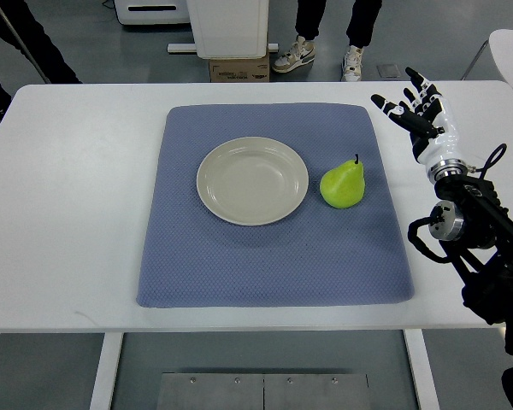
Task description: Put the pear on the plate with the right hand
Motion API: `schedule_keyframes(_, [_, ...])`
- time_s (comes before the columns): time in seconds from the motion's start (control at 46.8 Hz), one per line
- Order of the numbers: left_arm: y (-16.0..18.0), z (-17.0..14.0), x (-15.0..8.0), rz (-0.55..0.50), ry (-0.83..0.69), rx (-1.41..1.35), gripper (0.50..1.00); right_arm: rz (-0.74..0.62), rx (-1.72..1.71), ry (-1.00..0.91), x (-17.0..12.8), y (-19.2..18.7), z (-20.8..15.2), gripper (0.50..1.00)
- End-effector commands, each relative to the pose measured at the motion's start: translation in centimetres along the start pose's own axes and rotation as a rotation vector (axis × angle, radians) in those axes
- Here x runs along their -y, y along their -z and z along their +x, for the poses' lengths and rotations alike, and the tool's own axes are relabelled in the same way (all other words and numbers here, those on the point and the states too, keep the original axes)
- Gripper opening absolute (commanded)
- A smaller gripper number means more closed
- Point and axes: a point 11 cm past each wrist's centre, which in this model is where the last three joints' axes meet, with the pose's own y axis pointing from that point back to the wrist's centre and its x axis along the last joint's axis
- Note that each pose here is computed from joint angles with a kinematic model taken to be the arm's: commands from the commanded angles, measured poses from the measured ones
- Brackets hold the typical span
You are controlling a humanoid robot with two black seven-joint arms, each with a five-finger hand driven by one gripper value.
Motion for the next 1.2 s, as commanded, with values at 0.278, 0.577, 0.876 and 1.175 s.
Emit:
schedule_keyframes(0.278, [0.1, 0.0, 0.0, 0.002, -0.001, 0.000, 1.000, 0.021, -0.003, 0.005, 0.5, 1.0, -0.2, 1.000])
schedule_keyframes(0.577, [0.1, 0.0, 0.0, 0.002, -0.001, 0.000, 1.000, 0.062, 0.000, 0.003, 0.5, 1.3, -0.3, 1.000])
schedule_keyframes(0.876, [0.1, 0.0, 0.0, 0.002, -0.001, 0.000, 1.000, 0.076, -0.004, 0.000, 0.3, 1.1, -0.2, 1.000])
schedule_keyframes(1.175, [0.1, 0.0, 0.0, 0.002, -0.001, 0.000, 1.000, 0.074, -0.008, -0.005, 0.4, 1.3, 0.3, 1.000])
